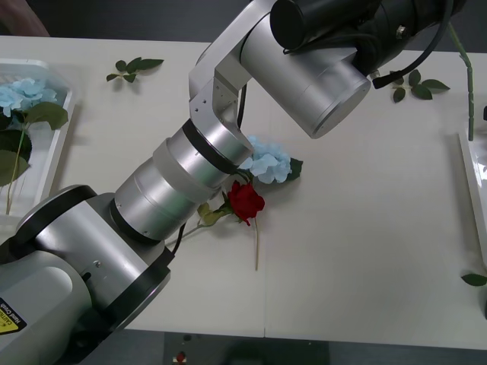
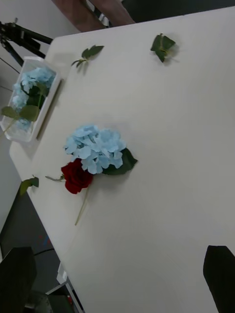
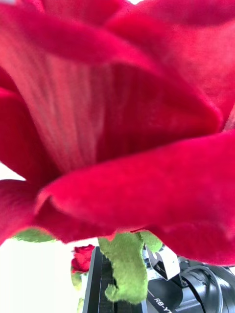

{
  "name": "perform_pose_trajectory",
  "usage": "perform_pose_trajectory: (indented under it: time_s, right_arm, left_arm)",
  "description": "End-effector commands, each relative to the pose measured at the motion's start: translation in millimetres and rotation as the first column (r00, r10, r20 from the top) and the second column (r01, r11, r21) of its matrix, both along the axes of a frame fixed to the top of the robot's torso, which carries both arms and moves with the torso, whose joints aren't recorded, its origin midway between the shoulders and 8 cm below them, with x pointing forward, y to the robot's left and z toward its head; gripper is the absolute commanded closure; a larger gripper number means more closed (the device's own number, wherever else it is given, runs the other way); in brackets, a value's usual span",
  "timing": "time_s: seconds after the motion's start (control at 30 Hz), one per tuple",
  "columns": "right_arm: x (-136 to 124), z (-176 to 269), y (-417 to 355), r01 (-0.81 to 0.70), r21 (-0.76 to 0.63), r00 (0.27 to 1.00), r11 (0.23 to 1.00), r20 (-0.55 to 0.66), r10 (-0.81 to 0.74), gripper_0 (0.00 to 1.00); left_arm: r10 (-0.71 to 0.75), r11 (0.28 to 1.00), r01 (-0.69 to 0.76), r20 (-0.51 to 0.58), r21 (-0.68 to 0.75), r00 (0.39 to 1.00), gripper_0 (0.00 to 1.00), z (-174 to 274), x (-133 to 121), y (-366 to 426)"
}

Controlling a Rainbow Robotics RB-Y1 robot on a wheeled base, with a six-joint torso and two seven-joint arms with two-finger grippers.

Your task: Put the red flowers into the right box and the blue flowers into the left box

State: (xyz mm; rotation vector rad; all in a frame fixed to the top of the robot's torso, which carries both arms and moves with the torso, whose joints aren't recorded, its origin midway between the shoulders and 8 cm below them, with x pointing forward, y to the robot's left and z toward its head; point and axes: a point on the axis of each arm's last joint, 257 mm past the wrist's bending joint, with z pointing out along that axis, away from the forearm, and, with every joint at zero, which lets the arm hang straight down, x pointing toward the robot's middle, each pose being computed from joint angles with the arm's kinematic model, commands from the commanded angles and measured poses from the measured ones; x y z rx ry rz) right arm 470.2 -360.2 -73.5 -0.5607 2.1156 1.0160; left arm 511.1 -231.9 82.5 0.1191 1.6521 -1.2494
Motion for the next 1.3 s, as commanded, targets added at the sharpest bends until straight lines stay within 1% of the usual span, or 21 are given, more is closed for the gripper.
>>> perform_pose_trajectory:
  time_s: [0.03,0.27,0.37,0.6,0.73,1.0,1.17,1.2,1.23,1.27,1.3]
  right_arm:
    - [-10,42,-1,-0.037,0.018,0.998,0.999,0.058,0.036,0.0]
    - [-30,70,21,-0.147,0.126,0.987,0.981,0.09,0.136,0.0]
    - [-33,79,29,-0.178,0.153,0.981,0.972,0.104,0.163,0.0]
    - [-26,94,64,-0.243,0.217,0.968,0.946,0.122,0.22,0.0]
    - [-20,99,86,-0.26,0.267,0.965,0.928,0.093,0.244,0.0]
    - [-1,106,124,-0.283,0.296,0.959,0.912,0.105,0.263,0.0]
    - [7,106,144,-0.293,0.318,0.956,0.902,0.103,0.274,0.0]
    - [8,105,148,-0.294,0.32,0.956,0.901,0.101,0.276,0.09]
    - [9,104,149,-0.292,0.321,0.956,0.901,0.097,0.275,0.29]
    - [9,104,152,-0.294,0.324,0.956,0.899,0.095,0.278,0.56]
    - [10,104,152,-0.291,0.326,0.957,0.899,0.093,0.276,0.75]
  left_arm:
    - [-0.018,0.999,0.019,0.022,-0.04,1.0,1.0,24,-8,-3]
    - [-0.021,0.999,0.022,0.018,-0.049,1.0,1.0,25,-9,-4]
    - [-0.025,0.998,0.026,0.017,-0.053,1.0,1.0,26,-9,-3]
    - [-0.02,0.998,0.021,0.015,-0.055,1.0,1.0,25,-4,3]
    - [-0.019,0.998,0.02,0.018,-0.058,1.0,1.0,26,-1,7]
    - [-0.017,0.998,0.018,0.014,-0.065,1.0,1.0,27,2,12]
    - [-0.017,0.998,0.018,0.014,-0.065,1.0,1.0,27,2,12]
    - [-0.017,0.998,0.018,0.014,-0.065,1.0,1.0,27,2,12]
    - [-0.017,0.998,0.018,0.014,-0.065,1.0,1.0,27,2,12]
    - [-0.017,0.998,0.018,0.014,-0.065,1.0,1.0,27,2,12]
    - [-0.017,0.998,0.018,0.014,-0.065,1.0,1.0,27,2,12]
